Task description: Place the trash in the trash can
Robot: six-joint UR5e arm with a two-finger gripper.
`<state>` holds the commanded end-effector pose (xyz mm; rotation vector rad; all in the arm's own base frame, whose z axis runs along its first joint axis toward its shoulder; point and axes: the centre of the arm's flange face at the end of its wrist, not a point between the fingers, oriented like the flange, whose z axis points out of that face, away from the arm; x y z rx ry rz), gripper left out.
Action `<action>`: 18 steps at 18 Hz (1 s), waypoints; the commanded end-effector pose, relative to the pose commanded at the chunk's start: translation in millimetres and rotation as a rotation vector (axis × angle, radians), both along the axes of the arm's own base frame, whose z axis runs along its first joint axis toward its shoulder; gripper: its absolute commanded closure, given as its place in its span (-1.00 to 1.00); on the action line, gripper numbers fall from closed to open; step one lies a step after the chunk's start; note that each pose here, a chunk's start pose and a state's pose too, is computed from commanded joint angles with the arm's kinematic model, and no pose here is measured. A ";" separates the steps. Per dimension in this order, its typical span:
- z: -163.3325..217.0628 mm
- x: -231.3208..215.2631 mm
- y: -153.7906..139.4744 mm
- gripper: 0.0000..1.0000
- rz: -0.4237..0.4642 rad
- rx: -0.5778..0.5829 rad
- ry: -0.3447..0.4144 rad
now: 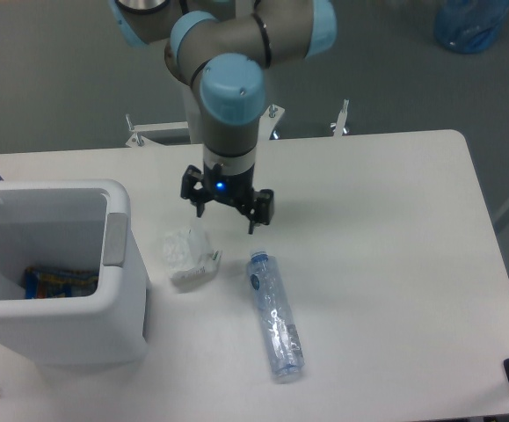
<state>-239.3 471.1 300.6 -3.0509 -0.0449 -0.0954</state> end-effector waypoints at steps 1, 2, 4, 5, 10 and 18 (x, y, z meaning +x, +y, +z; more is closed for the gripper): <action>-4.6 2.4 1.8 -1.00 -0.005 -0.008 -0.005; -9.3 3.1 4.3 -1.00 -0.006 -0.015 -0.010; -17.9 4.5 6.3 -1.00 -0.003 -0.029 -0.022; -22.7 7.3 8.8 -1.00 -0.005 -0.037 -0.028; -46.5 6.0 13.2 -1.00 0.001 -0.076 -0.055; -55.7 6.8 14.0 -1.00 0.004 -0.088 -0.070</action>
